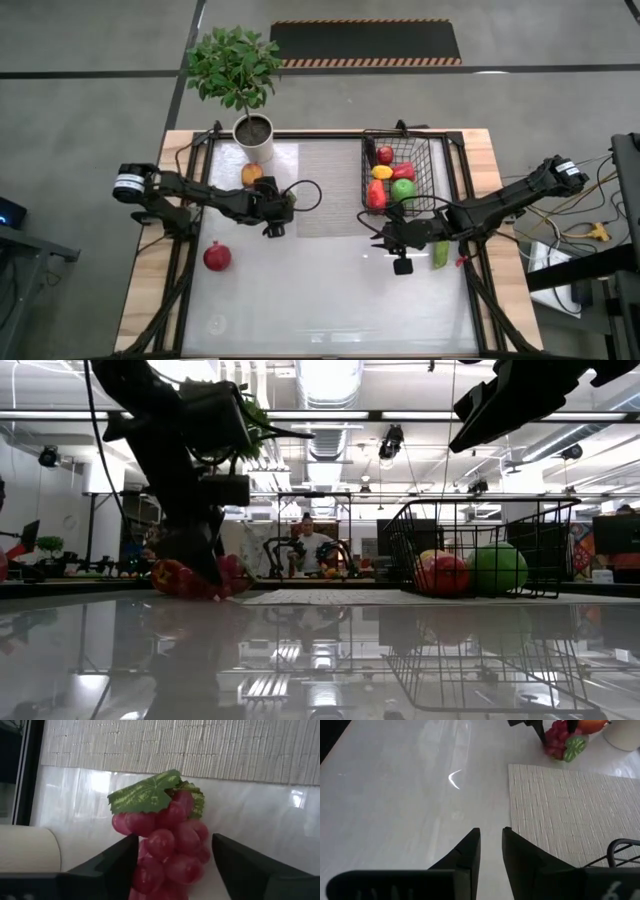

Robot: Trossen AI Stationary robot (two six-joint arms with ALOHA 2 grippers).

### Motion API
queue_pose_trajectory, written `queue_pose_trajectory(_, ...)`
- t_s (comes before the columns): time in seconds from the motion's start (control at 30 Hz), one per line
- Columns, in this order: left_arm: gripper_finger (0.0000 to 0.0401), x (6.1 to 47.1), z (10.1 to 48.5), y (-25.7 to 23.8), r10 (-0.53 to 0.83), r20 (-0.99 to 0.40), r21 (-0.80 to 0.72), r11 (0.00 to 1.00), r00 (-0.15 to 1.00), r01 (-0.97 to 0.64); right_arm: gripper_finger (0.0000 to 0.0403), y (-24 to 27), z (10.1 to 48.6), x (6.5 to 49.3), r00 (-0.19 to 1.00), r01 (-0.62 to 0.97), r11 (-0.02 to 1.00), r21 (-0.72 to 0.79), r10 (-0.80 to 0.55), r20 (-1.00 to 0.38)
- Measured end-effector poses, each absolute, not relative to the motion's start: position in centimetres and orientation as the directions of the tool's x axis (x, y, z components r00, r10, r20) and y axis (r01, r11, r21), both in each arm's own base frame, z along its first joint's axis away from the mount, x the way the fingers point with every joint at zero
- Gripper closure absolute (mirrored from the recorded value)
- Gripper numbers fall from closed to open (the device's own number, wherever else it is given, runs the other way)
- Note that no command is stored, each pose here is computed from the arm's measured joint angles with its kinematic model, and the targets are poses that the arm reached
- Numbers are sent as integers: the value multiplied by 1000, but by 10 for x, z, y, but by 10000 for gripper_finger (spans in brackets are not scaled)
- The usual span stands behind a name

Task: Build produce basket
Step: Put the purple grapes into the wire basket

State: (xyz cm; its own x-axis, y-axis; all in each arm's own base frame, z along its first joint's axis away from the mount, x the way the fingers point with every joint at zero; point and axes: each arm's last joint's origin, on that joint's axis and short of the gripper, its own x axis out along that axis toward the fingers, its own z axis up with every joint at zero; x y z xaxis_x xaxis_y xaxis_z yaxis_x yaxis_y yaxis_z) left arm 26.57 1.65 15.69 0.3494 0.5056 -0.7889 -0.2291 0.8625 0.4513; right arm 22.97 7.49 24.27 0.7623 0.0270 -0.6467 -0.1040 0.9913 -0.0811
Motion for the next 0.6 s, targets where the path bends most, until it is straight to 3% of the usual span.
queue_pose_trajectory(0.3,262,267,160,17,506,-777,444,862,373,-244,335,75,243,230,764,-103,992,-79,28,-644)
queue_pose_trajectory(0.6,315,271,162,17,517,-754,441,855,404,-271,335,75,242,230,764,-103,991,-80,27,-645)
